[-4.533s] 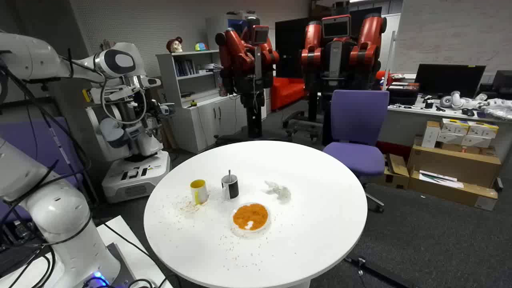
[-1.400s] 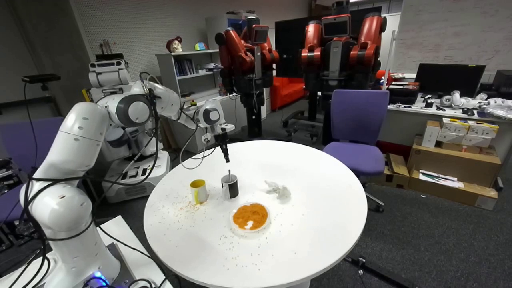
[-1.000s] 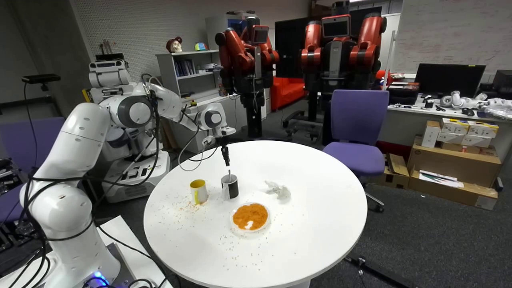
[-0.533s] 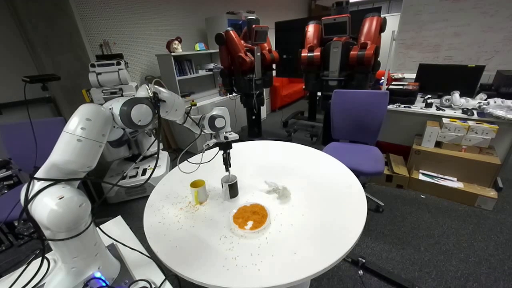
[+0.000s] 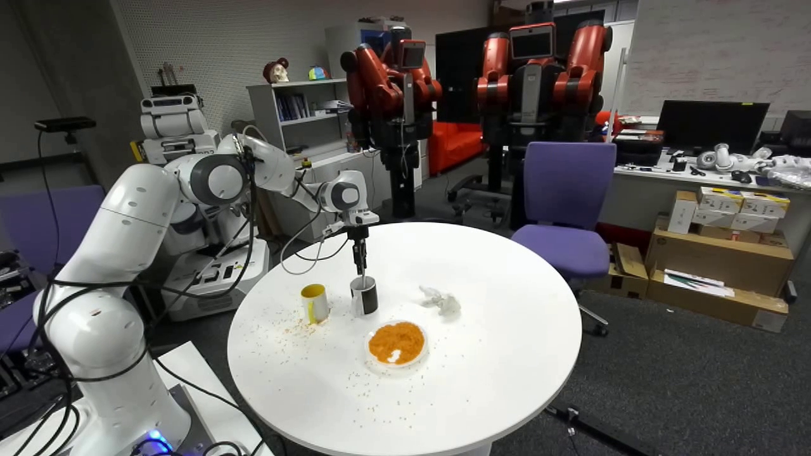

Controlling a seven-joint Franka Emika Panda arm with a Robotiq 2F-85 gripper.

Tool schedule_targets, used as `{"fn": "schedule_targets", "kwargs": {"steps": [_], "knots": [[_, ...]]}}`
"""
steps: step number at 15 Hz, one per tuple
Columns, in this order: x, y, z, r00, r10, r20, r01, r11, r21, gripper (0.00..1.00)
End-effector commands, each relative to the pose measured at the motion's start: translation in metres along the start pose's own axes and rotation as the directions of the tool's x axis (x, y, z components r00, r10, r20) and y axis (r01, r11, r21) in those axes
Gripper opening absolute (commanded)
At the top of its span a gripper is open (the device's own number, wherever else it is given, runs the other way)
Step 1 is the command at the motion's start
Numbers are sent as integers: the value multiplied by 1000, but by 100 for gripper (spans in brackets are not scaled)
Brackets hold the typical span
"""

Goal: Use the spoon to take some of the contents of the bowl and place in the cup

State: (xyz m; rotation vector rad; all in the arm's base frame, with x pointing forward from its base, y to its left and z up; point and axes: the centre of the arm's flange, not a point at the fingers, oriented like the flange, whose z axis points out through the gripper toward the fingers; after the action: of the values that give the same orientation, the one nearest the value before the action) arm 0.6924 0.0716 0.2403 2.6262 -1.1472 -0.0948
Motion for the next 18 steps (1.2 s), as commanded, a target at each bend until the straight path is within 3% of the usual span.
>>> {"fn": "schedule_targets", "kwargs": {"steps": [1,3,4,8,18], "knots": [[0,8,-2,999,33,26,-33,999,-8,51],[2,9,-1,999,34,25,-34,999,-9,40],[2,10,0,999,36,25,-36,999,-11,27],[4,12,1,999,39,28,-39,999,-14,0],[-11,22,-25,996,17,87,-16,1000,-9,1]]}}
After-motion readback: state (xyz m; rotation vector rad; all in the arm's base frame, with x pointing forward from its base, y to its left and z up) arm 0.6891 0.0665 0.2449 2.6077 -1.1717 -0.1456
